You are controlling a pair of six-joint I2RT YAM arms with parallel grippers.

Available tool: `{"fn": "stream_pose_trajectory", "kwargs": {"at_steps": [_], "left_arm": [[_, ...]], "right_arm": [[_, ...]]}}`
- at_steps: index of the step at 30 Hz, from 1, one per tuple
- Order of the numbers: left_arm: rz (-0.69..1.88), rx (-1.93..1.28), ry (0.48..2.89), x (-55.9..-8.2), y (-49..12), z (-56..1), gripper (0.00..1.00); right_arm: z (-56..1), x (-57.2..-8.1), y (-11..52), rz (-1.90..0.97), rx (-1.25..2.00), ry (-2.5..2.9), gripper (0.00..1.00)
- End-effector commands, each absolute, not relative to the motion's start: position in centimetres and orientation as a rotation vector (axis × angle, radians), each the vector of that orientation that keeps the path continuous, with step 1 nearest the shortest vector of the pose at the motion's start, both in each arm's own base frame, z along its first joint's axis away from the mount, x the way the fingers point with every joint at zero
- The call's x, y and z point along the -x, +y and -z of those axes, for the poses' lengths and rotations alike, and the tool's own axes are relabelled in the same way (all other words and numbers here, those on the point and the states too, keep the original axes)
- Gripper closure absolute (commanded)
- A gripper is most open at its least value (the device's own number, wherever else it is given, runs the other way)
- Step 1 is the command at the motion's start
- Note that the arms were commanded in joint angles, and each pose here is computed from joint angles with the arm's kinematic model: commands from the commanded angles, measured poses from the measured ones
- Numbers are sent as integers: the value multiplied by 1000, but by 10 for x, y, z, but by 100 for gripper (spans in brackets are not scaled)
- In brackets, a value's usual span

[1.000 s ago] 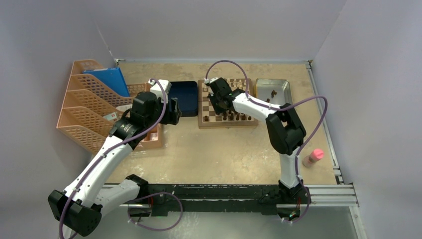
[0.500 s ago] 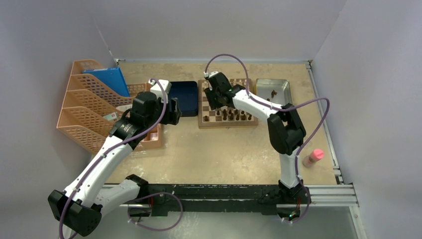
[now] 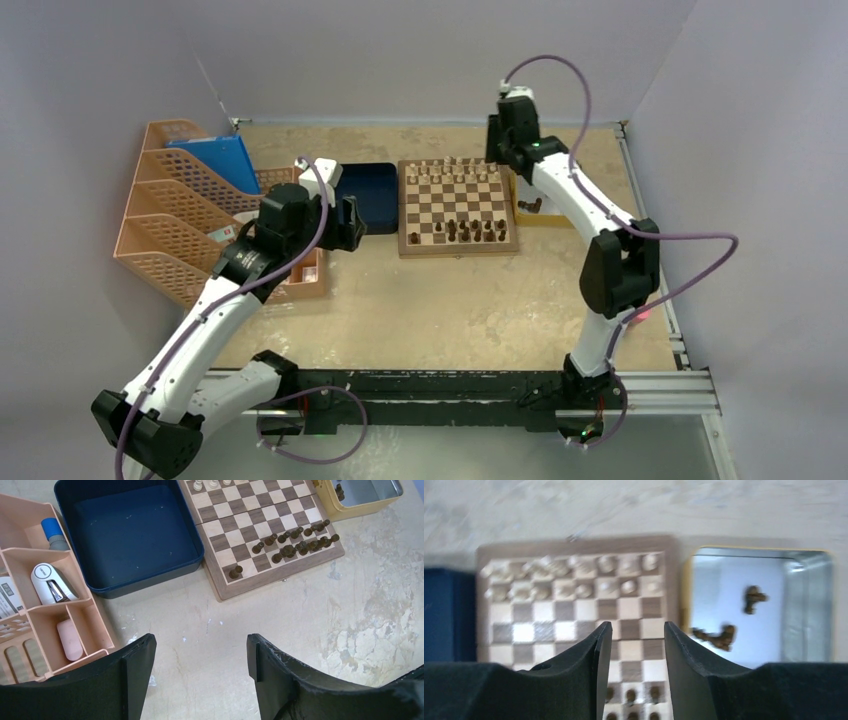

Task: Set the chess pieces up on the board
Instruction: Pick up the chess piece from the storage box.

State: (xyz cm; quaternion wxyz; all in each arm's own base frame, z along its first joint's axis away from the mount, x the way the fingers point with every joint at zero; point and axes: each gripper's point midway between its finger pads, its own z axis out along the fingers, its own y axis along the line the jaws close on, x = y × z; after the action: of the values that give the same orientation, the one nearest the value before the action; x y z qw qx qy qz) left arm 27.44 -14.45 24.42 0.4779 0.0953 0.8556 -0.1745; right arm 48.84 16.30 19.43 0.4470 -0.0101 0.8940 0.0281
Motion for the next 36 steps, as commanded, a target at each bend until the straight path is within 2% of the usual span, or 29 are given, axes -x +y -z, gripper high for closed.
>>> {"fn": "stream_pose_trajectory", "kwargs": {"at_steps": [1,9,14,21,28,36], "left_arm": [[450,-227,2037,-274,-146,-258,33],[449,-239,2051,-274,-147,-249,33],[444,-243,2054,-274,-147,-245,33],[437,-242,2055,-275,-146,-244,34],[422,-232,2057,-274,-143,-244,33],[422,-229,2056,-274,-143,-244,34]], "right_arm": [[-213,-502,108,4,-170,2127,55],[-166,-517,29,182,-354,2178,58],[-136,-523,6,180,-389,2224,63],[-91,-522,-24,198,-416,2298,60],[-65,-522,-16,67,-366,2341,59],[-48,-520,-14,59,-351,2373,59]]}}
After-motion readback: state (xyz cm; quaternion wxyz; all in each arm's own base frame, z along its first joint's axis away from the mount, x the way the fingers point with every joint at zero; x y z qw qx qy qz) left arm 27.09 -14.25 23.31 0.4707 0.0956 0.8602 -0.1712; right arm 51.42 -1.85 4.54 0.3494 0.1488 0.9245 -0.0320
